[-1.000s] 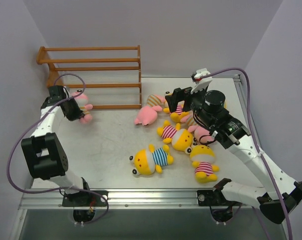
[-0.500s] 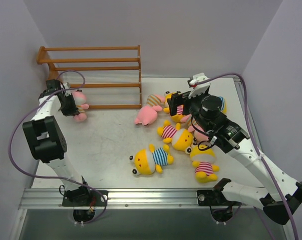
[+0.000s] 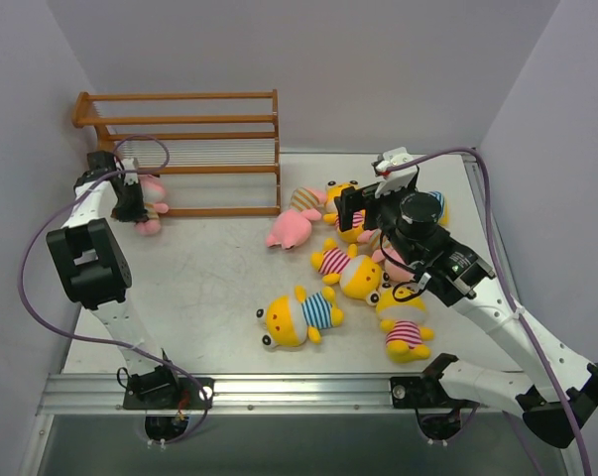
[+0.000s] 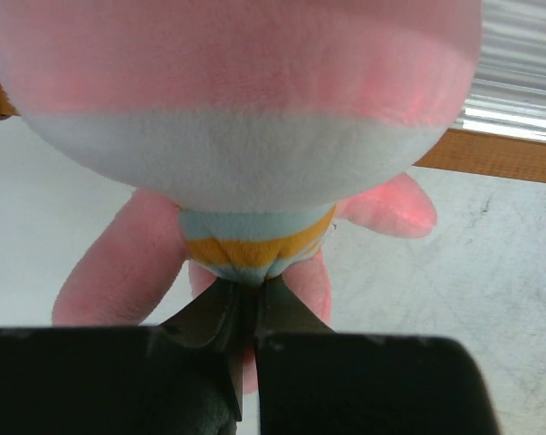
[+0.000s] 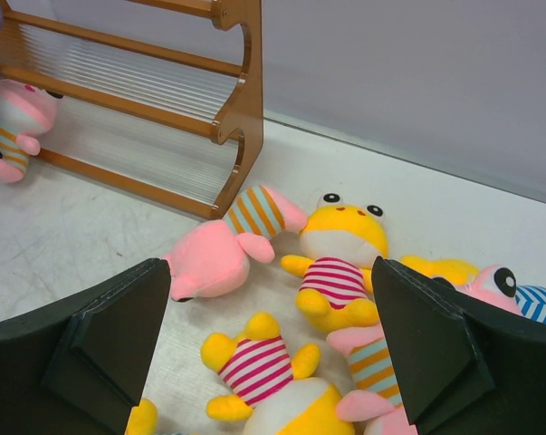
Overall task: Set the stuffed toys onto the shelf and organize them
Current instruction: Place the stuffed toy onto shelf
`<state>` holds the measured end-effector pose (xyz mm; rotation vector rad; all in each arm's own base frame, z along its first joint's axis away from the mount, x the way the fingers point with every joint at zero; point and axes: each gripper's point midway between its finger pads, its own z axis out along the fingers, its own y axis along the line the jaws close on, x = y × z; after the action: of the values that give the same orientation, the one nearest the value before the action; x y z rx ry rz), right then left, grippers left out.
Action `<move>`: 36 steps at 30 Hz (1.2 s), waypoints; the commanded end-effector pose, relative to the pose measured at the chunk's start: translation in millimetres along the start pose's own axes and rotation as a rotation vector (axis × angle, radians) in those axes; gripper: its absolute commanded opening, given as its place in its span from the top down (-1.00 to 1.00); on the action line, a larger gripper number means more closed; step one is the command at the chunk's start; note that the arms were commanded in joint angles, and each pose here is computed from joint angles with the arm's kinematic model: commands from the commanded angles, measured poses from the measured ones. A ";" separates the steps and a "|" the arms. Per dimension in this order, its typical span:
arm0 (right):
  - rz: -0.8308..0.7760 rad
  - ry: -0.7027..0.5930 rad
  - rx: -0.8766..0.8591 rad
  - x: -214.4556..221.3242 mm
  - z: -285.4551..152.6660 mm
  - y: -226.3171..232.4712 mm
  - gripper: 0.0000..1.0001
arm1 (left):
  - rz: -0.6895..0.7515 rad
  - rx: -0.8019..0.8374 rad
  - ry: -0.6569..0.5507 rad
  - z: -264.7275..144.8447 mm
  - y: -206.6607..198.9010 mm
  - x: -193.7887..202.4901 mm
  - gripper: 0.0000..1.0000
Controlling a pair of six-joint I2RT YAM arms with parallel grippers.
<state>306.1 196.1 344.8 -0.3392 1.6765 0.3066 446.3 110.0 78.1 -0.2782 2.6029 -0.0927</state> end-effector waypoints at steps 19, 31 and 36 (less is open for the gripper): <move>-0.011 -0.006 -0.002 1.4 9.2 3.8 -0.99 | 0.095 -0.108 -0.205 -10.7 26.5 -64.4 0.45; -0.014 0.003 0.001 3.8 10.6 3.2 -0.99 | 0.088 -0.118 -0.265 -9.1 28.1 -80.1 0.09; -0.015 0.006 0.000 4.6 11.0 3.6 -0.99 | 0.084 -0.122 -0.274 -10.4 28.6 -80.3 -0.07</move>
<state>312.1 201.4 330.4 -0.3566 1.7118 0.2917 482.6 144.5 93.2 -0.2105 2.4590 0.0890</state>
